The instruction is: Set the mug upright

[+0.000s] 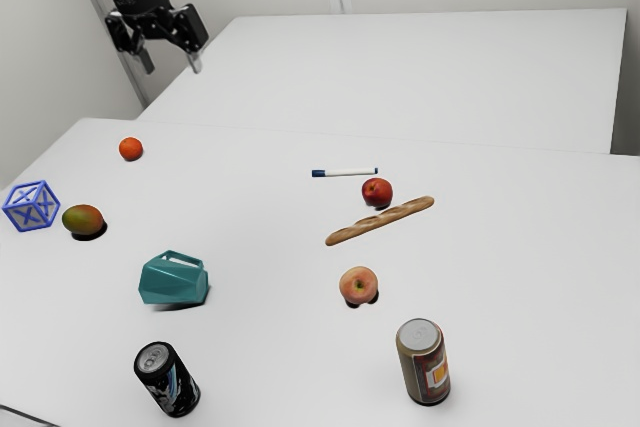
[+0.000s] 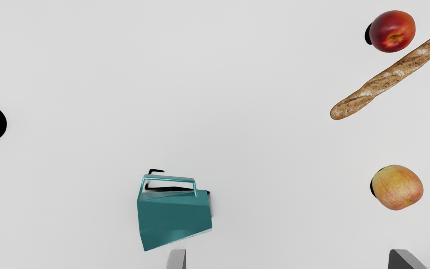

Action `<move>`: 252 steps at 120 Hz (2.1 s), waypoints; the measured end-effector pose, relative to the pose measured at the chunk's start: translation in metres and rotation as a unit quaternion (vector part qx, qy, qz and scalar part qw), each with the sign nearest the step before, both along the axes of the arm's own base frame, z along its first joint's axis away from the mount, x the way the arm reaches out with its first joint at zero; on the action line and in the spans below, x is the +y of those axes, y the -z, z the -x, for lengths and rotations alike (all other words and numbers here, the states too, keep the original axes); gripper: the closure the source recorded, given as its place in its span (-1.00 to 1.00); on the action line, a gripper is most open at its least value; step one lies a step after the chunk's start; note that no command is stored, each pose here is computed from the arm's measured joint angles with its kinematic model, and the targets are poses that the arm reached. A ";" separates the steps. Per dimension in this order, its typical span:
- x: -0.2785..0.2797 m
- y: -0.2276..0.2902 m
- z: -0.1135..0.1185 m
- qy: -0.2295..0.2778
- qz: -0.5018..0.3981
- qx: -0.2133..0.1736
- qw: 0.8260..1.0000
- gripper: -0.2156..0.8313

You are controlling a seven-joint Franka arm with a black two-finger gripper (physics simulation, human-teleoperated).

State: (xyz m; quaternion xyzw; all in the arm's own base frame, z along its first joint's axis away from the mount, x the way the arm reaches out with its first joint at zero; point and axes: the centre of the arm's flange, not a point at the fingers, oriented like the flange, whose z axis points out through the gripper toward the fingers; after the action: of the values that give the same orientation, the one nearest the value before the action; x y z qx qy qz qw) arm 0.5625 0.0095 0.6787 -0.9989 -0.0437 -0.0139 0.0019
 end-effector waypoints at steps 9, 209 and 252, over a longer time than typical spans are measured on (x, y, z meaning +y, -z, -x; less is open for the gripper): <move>-0.002 -0.003 0.005 0.004 0.005 0.004 1.000 -0.56; 0.226 0.409 0.164 -0.116 0.465 -0.132 0.867 -0.55; 0.215 0.415 0.168 -0.089 0.471 -0.150 0.865 0.23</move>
State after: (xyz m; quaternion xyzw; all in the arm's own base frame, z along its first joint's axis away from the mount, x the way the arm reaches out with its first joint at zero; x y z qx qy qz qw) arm 0.3947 0.2244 0.2636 -0.8586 -0.1339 -0.1411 -0.4744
